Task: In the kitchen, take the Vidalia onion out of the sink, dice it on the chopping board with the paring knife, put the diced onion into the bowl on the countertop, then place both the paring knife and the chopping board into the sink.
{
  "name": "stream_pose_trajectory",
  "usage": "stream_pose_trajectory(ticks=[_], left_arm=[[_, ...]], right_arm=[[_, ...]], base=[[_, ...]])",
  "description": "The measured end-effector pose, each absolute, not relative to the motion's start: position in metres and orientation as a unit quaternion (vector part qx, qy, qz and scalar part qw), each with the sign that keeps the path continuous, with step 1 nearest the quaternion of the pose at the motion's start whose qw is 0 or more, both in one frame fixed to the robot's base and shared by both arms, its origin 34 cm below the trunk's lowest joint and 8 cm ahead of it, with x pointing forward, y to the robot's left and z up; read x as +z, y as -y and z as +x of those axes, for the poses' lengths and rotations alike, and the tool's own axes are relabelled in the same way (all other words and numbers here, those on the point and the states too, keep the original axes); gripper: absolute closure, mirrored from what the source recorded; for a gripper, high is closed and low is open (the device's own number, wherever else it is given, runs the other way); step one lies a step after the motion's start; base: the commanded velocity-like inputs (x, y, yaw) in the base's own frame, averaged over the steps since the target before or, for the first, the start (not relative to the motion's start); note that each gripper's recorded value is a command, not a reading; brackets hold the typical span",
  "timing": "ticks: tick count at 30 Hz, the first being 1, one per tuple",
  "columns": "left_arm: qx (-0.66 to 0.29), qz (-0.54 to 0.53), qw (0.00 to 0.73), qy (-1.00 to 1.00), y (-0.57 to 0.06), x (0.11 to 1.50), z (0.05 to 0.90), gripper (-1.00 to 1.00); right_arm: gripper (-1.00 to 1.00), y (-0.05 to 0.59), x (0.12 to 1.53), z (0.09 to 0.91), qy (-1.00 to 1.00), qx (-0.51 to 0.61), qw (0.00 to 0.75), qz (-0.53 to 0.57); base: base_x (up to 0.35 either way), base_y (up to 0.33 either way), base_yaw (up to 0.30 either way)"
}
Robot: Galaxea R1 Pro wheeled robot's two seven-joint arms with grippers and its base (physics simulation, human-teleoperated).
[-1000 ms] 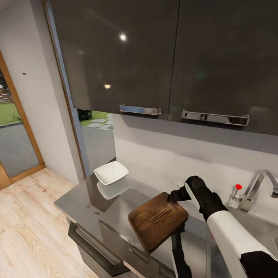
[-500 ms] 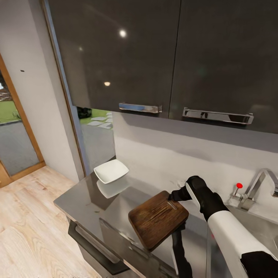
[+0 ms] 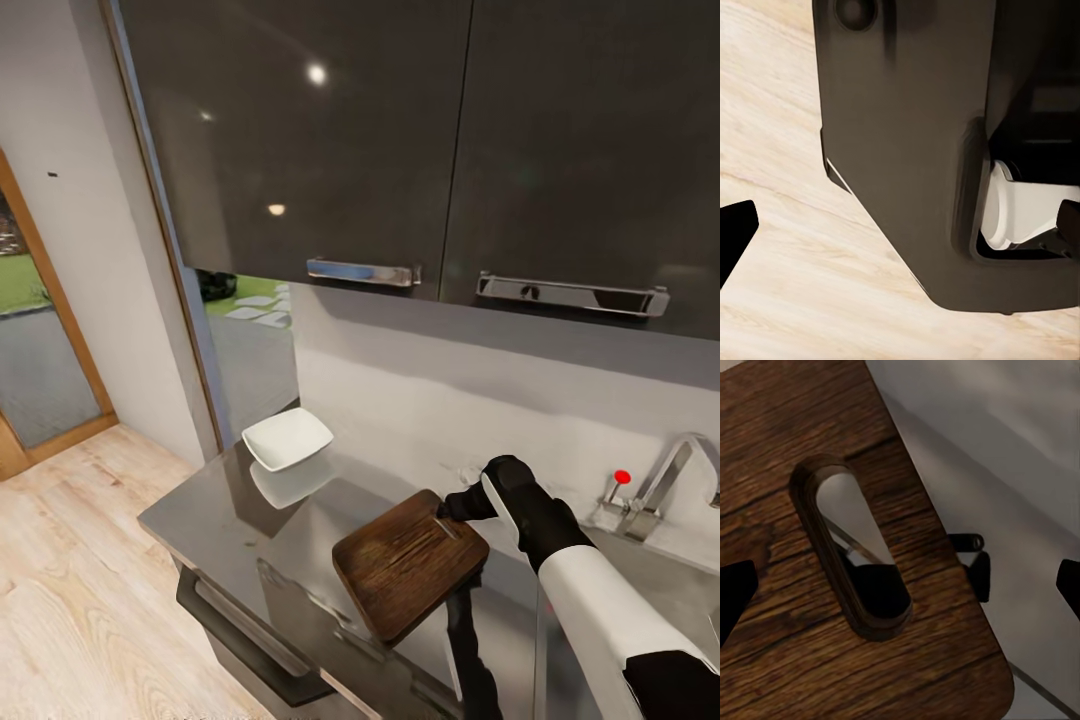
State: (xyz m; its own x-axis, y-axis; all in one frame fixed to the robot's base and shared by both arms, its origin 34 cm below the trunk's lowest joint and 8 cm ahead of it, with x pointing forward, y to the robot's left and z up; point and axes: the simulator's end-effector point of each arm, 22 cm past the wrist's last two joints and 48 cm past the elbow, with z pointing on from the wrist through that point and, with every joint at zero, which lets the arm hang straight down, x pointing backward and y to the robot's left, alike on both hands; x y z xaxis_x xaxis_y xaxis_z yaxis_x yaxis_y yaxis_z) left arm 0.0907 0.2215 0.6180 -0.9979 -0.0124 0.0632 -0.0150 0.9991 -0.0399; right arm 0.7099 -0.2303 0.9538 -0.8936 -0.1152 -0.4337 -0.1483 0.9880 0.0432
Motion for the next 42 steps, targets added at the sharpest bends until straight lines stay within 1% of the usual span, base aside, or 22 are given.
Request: stream_pose_trajectory(ticks=[17, 26, 42], left_arm=[[0.02, 0.007, 0.038, 0.999, -0.221, 0.618, 0.086, -1.0], [0.02, 0.007, 0.043, 0.999, -0.221, 0.619, 0.082, -1.0], [0.02, 0.007, 0.052, 0.998, -0.221, 0.619, 0.075, -1.0]], right_arm=[[-1.0, 0.233, 0.947, 0.71, -0.974, 0.037, 0.215, -0.066], [-1.0, 0.251, 0.94, 0.711, -0.976, 0.002, 0.212, -0.056], [-1.0, 0.252, 0.929, 0.71, -0.977, 0.0, 0.203, -0.056]], base=[[0.0, 0.0, 0.0], [0.0, 0.0, 0.0], [0.0, 0.0, 0.0]])
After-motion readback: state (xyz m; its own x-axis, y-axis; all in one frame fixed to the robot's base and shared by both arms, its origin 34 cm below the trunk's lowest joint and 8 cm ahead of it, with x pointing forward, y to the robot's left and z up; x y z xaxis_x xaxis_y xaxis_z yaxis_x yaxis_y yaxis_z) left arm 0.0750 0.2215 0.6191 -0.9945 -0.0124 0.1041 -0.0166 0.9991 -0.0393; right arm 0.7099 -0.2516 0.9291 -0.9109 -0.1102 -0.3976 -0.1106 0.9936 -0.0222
